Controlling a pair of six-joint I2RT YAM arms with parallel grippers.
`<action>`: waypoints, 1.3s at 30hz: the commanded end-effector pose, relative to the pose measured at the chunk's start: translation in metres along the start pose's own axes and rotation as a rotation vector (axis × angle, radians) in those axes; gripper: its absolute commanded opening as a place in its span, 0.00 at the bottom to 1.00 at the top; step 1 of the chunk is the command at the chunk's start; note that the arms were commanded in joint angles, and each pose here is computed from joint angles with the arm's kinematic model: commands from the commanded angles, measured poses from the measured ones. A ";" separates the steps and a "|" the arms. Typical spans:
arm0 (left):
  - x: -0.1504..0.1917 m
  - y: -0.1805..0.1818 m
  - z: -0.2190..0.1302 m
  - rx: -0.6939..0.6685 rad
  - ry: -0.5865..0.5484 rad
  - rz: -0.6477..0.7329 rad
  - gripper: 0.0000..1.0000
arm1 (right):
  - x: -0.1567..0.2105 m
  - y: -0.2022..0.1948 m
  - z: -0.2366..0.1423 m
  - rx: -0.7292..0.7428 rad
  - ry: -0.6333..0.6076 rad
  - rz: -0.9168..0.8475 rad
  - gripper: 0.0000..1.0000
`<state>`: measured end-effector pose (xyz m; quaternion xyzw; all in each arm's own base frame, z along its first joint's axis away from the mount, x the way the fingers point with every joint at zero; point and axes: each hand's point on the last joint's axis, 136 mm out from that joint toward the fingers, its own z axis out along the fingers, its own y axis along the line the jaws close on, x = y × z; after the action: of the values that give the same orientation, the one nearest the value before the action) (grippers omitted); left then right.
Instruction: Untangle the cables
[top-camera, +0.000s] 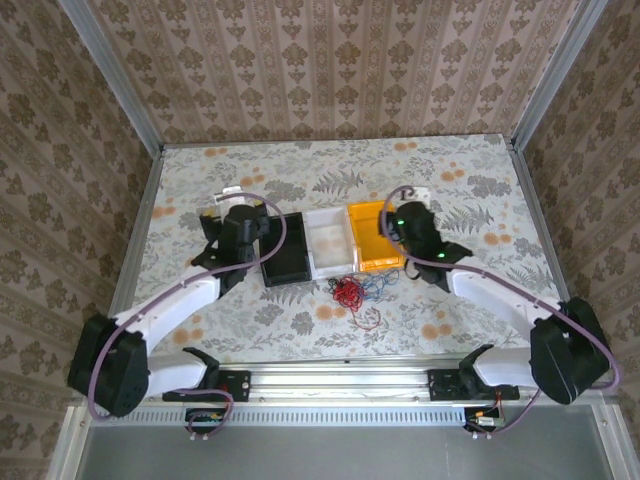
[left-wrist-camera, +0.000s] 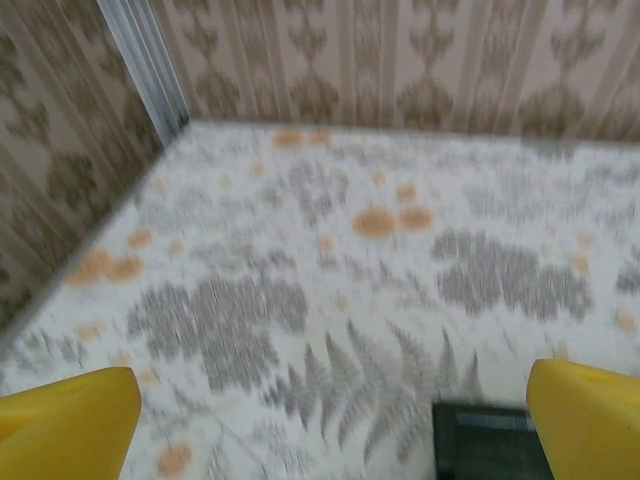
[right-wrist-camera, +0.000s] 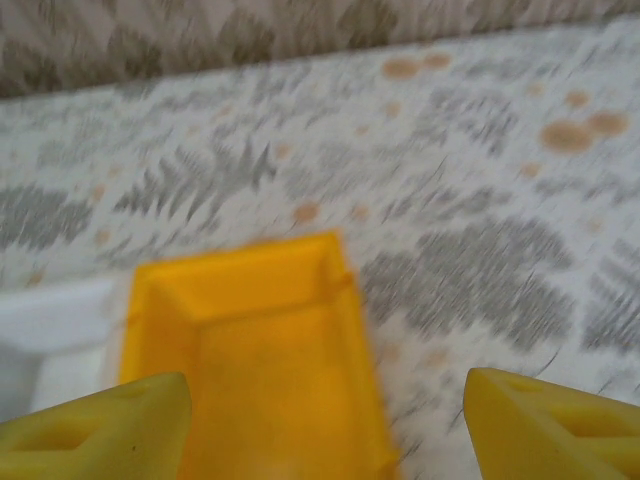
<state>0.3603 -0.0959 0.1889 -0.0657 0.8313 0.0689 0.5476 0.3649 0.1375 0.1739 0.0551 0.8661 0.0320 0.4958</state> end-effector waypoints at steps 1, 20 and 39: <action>0.027 -0.007 0.000 0.004 0.166 -0.040 1.00 | 0.021 -0.013 -0.010 0.197 0.068 0.066 0.74; 0.119 -0.047 0.023 0.105 0.608 -0.095 0.61 | 0.022 -0.008 -0.011 0.172 0.095 0.096 0.77; 0.080 -0.100 0.100 0.138 0.585 0.052 0.10 | 0.106 0.030 -0.024 -0.213 0.391 -0.160 0.73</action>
<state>0.4170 -0.1784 0.0597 -0.0556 0.9603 -0.0099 0.2731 0.3066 0.1794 0.1053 -0.0528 0.9335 0.0742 0.3469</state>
